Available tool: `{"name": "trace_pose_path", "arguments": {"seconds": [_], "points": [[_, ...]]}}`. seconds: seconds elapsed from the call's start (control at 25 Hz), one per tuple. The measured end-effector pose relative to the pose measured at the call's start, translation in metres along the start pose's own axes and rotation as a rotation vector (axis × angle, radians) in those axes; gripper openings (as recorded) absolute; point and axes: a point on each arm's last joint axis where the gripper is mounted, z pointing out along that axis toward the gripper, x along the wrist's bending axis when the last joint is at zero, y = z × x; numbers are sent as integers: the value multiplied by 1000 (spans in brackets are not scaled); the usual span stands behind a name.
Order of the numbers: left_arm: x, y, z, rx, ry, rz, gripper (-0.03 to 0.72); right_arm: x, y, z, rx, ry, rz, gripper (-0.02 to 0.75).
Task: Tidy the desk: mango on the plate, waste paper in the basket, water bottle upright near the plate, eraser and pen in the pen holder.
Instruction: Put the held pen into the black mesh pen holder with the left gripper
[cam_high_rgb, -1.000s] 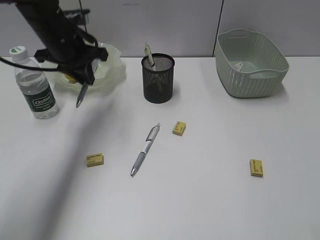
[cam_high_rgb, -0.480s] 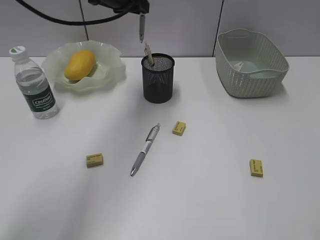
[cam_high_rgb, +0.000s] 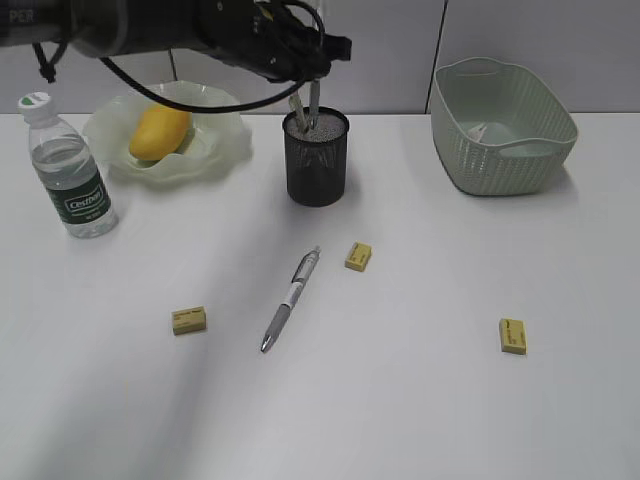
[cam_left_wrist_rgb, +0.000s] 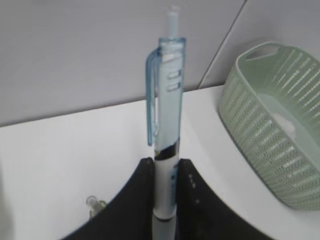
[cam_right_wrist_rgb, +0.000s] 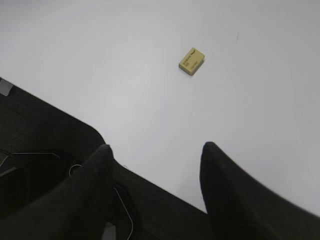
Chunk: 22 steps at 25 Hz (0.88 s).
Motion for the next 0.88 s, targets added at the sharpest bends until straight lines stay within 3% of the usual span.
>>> {"name": "trace_pose_path", "arguments": {"seconds": [0.44, 0.72, 0.88], "points": [[7, -23, 21, 53, 14, -7, 111, 0, 0, 0, -1, 0, 1, 439], [4, -26, 21, 80, 10, -5, 273, 0, 0, 0, -4, -1, 0, 439], [3, -25, 19, 81, 8, -5, 314, 0, 0, 0, -5, -1, 0, 439]]}}
